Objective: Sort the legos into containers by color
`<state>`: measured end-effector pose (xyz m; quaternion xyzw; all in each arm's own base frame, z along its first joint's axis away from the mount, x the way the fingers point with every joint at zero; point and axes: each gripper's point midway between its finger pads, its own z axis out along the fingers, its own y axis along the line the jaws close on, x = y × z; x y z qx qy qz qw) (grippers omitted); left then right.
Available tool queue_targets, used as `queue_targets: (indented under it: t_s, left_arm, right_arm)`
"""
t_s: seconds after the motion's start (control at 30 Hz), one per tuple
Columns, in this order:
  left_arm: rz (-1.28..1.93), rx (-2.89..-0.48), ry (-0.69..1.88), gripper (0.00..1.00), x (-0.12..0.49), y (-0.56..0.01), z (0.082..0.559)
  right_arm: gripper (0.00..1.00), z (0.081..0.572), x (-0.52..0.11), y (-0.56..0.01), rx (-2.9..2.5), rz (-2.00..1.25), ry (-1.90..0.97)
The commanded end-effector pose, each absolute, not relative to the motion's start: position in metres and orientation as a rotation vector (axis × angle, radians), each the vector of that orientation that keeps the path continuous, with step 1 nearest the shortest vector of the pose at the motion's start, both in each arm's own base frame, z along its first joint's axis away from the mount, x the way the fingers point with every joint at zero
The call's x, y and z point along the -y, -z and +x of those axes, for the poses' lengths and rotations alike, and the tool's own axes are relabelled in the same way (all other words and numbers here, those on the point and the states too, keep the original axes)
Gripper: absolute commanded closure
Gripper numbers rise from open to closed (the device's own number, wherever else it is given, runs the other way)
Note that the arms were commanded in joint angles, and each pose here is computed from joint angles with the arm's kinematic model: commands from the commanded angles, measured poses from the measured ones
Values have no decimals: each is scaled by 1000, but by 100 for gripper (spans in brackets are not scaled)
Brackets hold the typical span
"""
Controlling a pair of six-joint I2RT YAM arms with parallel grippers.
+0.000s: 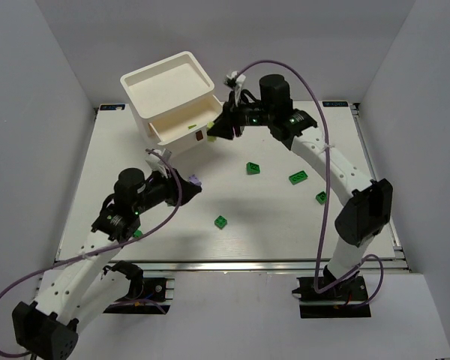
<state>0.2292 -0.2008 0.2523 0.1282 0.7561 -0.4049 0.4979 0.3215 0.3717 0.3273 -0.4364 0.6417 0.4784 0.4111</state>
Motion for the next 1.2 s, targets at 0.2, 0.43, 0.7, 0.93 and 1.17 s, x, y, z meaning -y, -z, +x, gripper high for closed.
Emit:
queue_targets:
  t_s: [0.2, 0.43, 0.7, 0.93, 1.17]
  left_arm:
    - [171, -2156, 735, 100, 176, -171, 245]
    - [107, -2301, 632, 98, 167, -134, 252]
    - [59, -2387, 582, 49, 165, -113, 257]
    - [56, -2405, 585, 24, 166, -111, 257]
    - [61, -2371, 590, 27, 165, -126, 257]
  right_arm:
    - [100, 452, -401, -344, -1620, -802, -769]
    - [100, 499, -419, -306, -1628, -698, -647]
    - [66, 502, -422, -292, -1628, -752, -643]
    - [48, 484, -416, -310, -1615, -771, -696]
    - [43, 445, -388, -359, -1571, -771, -770]
